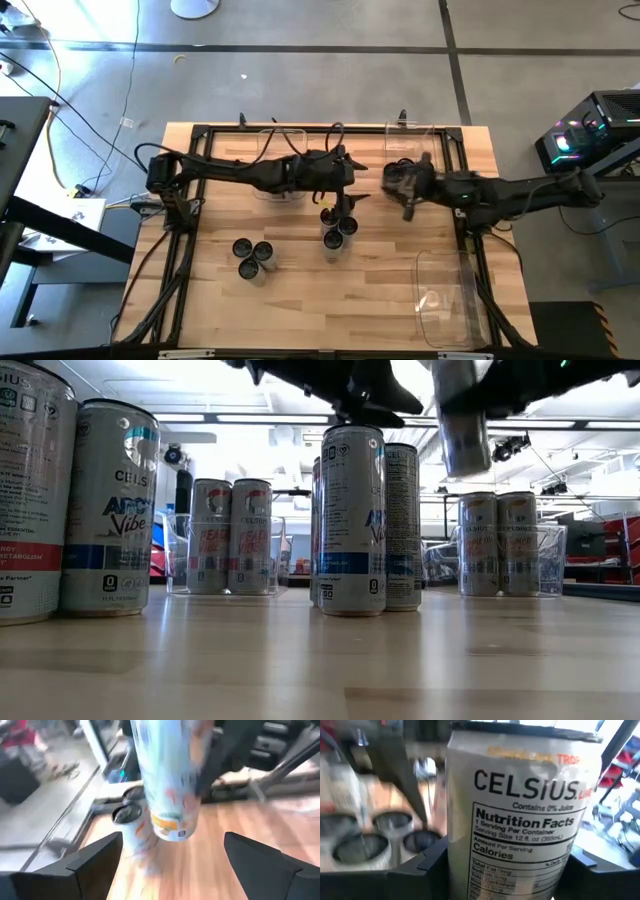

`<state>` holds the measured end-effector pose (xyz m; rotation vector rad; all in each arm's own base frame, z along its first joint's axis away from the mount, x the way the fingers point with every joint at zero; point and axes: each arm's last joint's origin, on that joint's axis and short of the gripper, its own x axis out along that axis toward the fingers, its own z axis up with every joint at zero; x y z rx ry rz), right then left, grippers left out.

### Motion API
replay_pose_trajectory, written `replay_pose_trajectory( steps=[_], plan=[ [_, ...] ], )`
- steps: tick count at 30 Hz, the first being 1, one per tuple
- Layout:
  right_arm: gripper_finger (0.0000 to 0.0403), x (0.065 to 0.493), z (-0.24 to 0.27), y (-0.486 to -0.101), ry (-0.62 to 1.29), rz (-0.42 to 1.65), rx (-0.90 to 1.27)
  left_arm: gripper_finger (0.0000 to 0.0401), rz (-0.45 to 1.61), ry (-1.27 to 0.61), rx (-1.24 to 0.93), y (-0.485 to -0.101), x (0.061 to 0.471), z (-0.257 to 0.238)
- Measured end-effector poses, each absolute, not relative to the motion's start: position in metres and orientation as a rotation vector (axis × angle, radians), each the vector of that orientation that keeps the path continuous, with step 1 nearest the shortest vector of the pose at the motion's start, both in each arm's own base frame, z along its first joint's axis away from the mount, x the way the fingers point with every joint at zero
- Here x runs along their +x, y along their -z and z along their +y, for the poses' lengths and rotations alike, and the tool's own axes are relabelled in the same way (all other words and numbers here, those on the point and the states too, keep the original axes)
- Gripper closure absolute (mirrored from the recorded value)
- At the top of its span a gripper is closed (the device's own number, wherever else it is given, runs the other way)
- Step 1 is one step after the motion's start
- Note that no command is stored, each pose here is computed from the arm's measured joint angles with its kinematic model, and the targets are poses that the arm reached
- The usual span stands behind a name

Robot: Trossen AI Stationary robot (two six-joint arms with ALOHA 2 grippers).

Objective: Sort soda cans
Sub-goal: Put the white-yellow soda can into the top right transparent bin

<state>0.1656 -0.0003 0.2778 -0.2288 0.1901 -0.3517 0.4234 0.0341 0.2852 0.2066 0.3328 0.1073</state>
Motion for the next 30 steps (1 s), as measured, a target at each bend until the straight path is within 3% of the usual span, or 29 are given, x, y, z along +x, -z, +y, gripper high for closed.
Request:
replay_pose_trajectory(
  steps=[4, 10, 24, 30],
  plan=[
    [0.0172, 0.153, 0.005, -0.299, 0.267, 0.002, -0.222, 0.0056, 0.144, -0.012, 0.208, -0.278, 0.422, 0.038],
    [0.0172, 0.160, 0.011, -0.310, 0.149, -0.136, -0.265, 0.0055, -0.118, -0.023, 0.191, -0.271, 0.420, 0.039],
    [0.0172, 0.204, 0.015, -0.297, 0.155, -0.179, -0.331, 0.0058, -0.099, 0.142, 0.153, -0.253, 0.429, 0.035],
    [0.0172, 0.206, 0.015, -0.297, 0.153, -0.185, -0.316, 0.0099, -0.088, 0.154, 0.155, -0.252, 0.429, 0.035]
  ],
)
